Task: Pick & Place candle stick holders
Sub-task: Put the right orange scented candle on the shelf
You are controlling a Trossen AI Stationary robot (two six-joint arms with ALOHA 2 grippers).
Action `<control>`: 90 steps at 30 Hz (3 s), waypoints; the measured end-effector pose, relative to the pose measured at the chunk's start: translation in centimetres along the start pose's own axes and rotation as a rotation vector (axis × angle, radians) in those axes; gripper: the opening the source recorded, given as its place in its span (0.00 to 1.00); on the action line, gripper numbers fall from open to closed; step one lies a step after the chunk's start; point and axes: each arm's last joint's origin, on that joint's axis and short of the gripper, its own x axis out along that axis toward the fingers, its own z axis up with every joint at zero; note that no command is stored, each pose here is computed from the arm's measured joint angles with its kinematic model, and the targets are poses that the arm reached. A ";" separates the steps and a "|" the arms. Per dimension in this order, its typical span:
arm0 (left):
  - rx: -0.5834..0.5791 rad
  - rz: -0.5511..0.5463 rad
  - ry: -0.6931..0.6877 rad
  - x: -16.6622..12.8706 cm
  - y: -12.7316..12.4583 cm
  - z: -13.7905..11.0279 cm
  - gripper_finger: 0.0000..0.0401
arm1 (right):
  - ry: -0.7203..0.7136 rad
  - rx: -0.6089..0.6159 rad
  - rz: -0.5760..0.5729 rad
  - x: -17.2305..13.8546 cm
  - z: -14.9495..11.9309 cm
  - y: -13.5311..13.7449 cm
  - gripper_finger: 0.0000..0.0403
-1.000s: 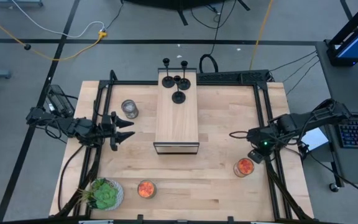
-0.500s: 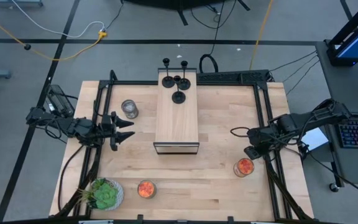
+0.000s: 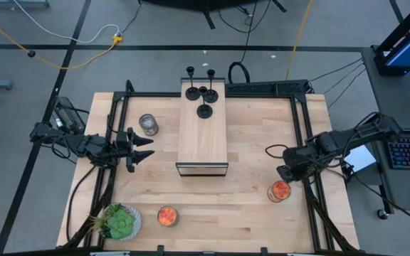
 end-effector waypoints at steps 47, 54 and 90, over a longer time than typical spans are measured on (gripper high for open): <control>0.036 0.000 0.000 0.0 0.0 0.0 0.62 | -0.056 0.105 -0.029 7.0 0.4 1.8 0.44; 0.035 0.000 0.000 0.0 0.0 0.0 0.62 | -0.060 0.099 -0.010 7.4 0.6 1.7 0.37; 0.026 -0.001 -0.002 0.0 0.0 0.0 0.62 | -0.261 0.002 0.084 6.7 1.0 1.7 0.00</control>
